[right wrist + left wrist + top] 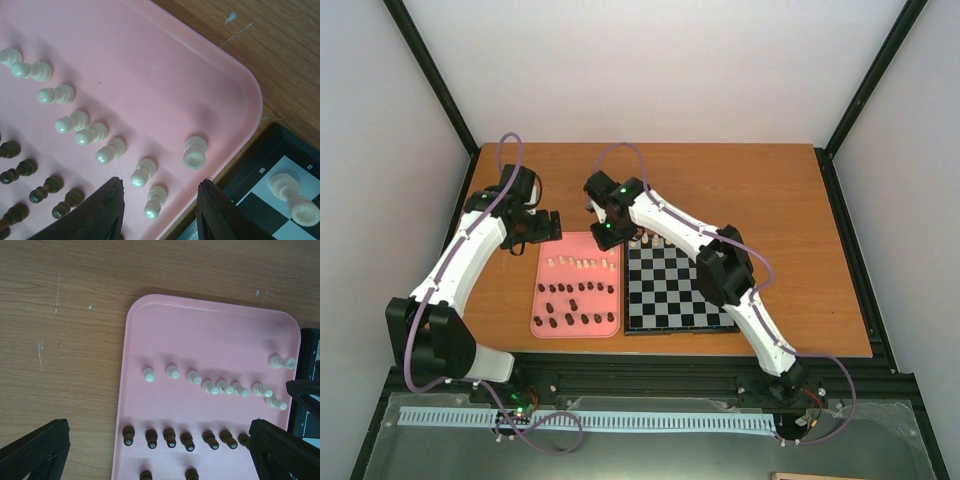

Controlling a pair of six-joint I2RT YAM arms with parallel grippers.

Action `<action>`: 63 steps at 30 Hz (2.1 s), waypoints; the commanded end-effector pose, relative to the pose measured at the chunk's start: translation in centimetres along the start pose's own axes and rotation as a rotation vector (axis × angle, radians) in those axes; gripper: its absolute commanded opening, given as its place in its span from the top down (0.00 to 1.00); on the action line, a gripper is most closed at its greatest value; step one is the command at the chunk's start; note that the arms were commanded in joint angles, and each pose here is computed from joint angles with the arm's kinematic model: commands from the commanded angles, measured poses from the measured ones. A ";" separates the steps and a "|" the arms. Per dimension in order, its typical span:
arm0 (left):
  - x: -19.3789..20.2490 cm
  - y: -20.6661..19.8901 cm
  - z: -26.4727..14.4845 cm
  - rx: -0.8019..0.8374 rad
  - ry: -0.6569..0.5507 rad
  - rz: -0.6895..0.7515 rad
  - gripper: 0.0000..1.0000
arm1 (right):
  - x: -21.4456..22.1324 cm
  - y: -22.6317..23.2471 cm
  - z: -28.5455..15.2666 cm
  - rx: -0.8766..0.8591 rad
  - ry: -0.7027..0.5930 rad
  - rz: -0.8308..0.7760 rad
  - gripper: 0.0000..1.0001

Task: Set up the chess pieces on the board
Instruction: Pick up the chess piece from the storage box, then place the chess piece on the chessboard.

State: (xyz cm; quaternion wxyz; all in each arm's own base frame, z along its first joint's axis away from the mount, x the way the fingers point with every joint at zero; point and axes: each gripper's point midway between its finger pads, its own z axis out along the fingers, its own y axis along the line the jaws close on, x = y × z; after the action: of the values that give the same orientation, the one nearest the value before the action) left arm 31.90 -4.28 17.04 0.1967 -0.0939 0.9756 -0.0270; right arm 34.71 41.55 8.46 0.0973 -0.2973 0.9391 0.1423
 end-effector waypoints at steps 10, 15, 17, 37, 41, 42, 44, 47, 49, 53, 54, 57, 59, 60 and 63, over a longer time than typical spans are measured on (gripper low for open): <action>-0.7 0.1 -1.4 0.011 -0.050 0.007 0.00 | 0.2 -1.8 2.7 0.077 0.033 0.027 0.59; -0.5 0.2 -1.4 0.006 -0.046 0.006 0.00 | 0.3 -2.1 3.3 0.075 0.046 0.033 0.60; -0.4 0.2 -1.3 0.005 -0.043 0.006 0.00 | 0.3 -2.2 3.4 0.077 0.047 0.032 0.62; -0.5 0.2 -0.9 0.001 -0.036 0.007 0.00 | -0.1 -2.7 4.0 0.042 0.051 0.026 0.88; -0.5 0.2 -0.8 -0.002 -0.035 0.010 0.00 | -0.2 -2.2 3.7 0.015 0.046 0.011 0.97; -0.5 0.2 -0.8 -0.002 -0.035 0.011 0.00 | -0.2 -2.1 3.5 0.014 0.043 0.008 0.97; -0.4 0.2 -0.7 -0.002 -0.033 0.010 0.00 | -0.6 -2.0 2.9 0.014 0.026 0.003 0.97; -0.4 0.2 -0.7 -0.001 -0.034 0.010 0.00 | -1.8 -1.5 0.9 0.004 -0.029 -0.008 0.97; -0.4 0.2 -0.7 0.000 -0.034 0.010 0.00 | -2.8 -0.9 -1.0 -0.008 -0.075 -0.015 0.97; -0.4 0.2 -0.6 -0.003 -0.034 0.010 0.00 | -4.3 0.2 -5.6 -0.034 -0.164 -0.028 0.97; -0.5 0.2 -0.5 -0.004 -0.033 0.012 0.00 | -4.4 0.3 -7.0 -0.037 -0.184 -0.026 0.97; -0.6 0.2 -0.5 -0.007 -0.033 0.015 0.00 | -4.7 -0.6 -10.2 -0.025 -0.228 0.004 0.97; -0.8 0.2 -0.4 -0.009 -0.032 0.015 0.00 | -4.7 -2.1 -12.0 0.018 -0.254 0.029 0.97; -0.8 0.2 -0.4 -0.008 -0.032 0.014 0.00 | -4.7 -3.0 -12.9 0.046 -0.267 0.043 0.97; -1.1 0.0 -0.3 -0.003 -0.033 0.010 0.00 | -3.7 -6.5 -14.6 0.125 -0.269 0.097 0.97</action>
State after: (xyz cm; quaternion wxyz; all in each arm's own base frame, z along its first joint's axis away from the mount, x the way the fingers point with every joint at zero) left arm 31.75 -4.12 17.02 0.1985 -0.0937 0.9753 -0.0234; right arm 38.35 38.82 19.19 0.2054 -0.2699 0.9253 0.1695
